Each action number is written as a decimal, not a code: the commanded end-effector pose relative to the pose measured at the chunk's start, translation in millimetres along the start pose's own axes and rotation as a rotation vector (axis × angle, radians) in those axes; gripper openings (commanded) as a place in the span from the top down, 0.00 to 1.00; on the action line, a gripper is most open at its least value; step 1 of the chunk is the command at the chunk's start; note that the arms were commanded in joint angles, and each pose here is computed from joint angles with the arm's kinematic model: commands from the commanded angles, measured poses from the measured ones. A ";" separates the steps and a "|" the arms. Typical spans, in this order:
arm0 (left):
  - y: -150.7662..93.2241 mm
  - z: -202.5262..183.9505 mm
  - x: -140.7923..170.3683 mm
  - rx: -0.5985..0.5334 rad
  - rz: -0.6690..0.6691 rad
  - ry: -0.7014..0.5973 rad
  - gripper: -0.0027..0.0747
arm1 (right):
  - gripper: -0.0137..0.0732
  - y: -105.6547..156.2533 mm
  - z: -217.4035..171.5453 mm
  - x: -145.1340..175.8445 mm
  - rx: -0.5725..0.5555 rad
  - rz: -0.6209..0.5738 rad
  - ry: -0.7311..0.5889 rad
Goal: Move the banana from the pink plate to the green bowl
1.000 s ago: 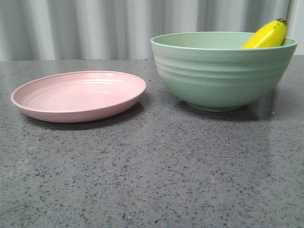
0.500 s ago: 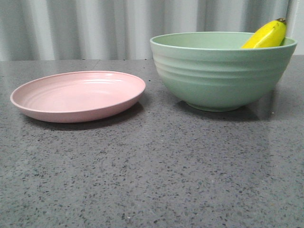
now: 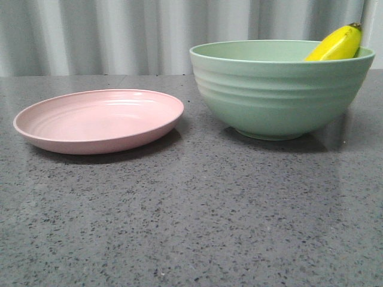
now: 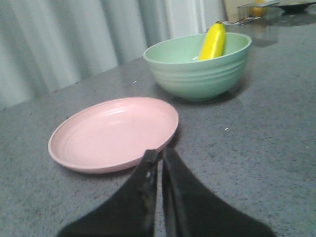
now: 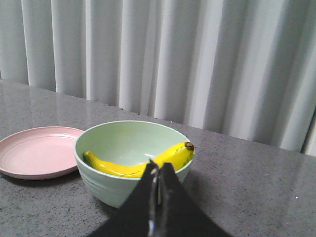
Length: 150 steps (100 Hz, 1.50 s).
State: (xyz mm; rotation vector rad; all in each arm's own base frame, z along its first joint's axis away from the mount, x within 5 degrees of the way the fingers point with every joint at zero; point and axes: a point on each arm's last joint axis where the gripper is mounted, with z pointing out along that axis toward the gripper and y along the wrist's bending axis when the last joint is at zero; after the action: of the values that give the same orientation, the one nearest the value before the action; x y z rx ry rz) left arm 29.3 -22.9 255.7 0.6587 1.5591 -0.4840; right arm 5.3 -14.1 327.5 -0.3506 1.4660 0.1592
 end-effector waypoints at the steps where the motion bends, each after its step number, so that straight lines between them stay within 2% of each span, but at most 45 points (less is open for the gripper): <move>1: 1.2 2.6 -3.0 -0.071 -0.111 -0.118 0.99 | 0.93 -2.0 -5.5 -13.3 0.013 -0.015 -0.105; 11: 6.7 10.0 10.8 -0.215 -0.189 -0.179 0.99 | 0.93 -2.0 -5.5 -13.3 0.013 -0.015 -0.105; 26: 19.4 12.2 26.1 -0.460 -0.166 -0.306 0.99 | 0.93 -2.0 -5.5 -13.3 0.013 -0.015 -0.105; 36: 25.1 11.8 37.0 -0.580 -0.156 -0.278 0.99 | 0.93 -2.0 -5.5 -13.3 0.013 -0.015 -0.105; 50: 28.0 10.8 49.6 -0.670 -0.132 -0.195 0.99 | 0.93 -2.0 -5.5 -13.3 0.013 -0.015 -0.105; 78: 26.1 10.8 77.6 -0.698 -0.239 0.098 0.99 | 0.93 -2.0 -5.5 -13.3 0.013 -0.015 -0.105; 150: 26.3 10.9 76.9 -0.698 -0.237 0.091 0.99 | 0.93 -2.0 -5.5 -13.3 0.013 -0.015 -0.105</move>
State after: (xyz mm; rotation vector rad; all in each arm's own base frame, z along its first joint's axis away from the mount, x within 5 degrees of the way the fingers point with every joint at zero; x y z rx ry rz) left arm 53.8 -0.9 184.0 -0.0272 1.8019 -0.0459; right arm 5.3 -14.1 327.5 -0.3491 1.4664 0.1608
